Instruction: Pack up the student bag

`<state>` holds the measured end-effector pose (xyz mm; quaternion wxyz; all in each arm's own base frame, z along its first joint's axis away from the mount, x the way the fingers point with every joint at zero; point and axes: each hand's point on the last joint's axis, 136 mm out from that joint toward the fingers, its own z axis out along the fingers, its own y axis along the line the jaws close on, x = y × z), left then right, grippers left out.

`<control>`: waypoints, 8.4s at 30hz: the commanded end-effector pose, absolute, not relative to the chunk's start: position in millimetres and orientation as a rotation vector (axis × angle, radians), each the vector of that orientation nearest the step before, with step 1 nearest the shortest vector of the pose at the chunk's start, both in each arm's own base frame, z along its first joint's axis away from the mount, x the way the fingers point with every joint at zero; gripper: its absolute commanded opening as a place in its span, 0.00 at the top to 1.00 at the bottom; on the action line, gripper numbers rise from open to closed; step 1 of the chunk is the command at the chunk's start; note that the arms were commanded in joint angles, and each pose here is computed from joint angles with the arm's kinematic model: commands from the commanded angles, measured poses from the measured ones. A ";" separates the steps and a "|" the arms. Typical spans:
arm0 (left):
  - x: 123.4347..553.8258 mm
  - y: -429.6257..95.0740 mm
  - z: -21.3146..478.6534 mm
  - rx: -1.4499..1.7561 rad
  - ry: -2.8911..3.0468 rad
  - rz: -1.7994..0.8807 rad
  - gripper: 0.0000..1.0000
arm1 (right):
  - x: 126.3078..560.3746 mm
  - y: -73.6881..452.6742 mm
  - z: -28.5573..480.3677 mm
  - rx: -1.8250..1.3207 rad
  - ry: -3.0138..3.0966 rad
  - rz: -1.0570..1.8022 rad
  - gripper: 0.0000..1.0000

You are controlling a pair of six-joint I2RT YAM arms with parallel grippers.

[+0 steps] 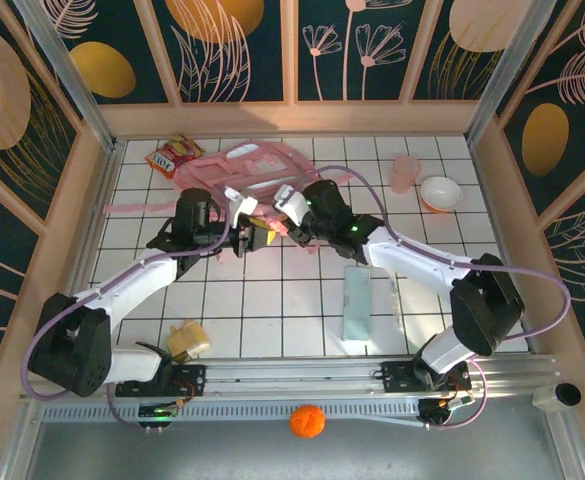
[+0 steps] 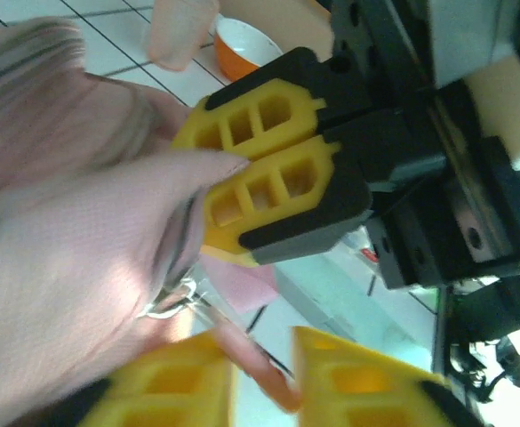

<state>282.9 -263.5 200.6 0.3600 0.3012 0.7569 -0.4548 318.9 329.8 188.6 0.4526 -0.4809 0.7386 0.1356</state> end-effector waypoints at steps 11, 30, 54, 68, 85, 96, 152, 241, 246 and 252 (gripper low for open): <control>263.7 -239.6 252.4 1.164 1.561 -0.657 0.01 | 266.7 316.0 231.7 -1.730 1.239 0.372 1.00; 272.5 -219.3 186.6 1.555 1.512 -0.281 0.07 | 254.1 303.9 236.1 -1.862 1.165 0.304 1.00; 279.1 -247.6 203.4 0.910 1.743 -0.859 1.00 | 299.6 233.9 268.0 -0.784 1.902 0.582 0.46; 288.5 -252.5 209.8 0.830 1.828 -0.928 1.00 | 228.8 300.0 241.5 0.211 2.381 0.857 0.57; 288.8 -257.9 216.2 0.830 1.821 -0.981 1.00 | 268.0 297.4 208.1 0.316 2.403 0.604 0.60; 287.1 -258.0 214.6 0.839 1.823 -0.981 1.00 | 277.4 295.2 213.0 0.266 2.390 0.526 0.68; 294.6 -256.7 223.2 0.797 1.812 -0.961 1.00 | 263.2 315.9 186.7 -0.139 2.559 0.307 0.75; 264.0 -96.6 159.1 -0.869 1.974 -0.829 0.55 | 197.4 313.9 99.8 -0.284 2.692 0.787 1.00; 270.4 -118.5 125.3 -0.879 2.144 -0.848 0.53 | 188.0 331.2 101.6 -0.303 2.702 0.846 1.00; 289.7 -127.8 107.2 -0.862 2.206 -0.814 0.59 | 173.7 349.2 96.9 -0.323 2.719 0.905 1.00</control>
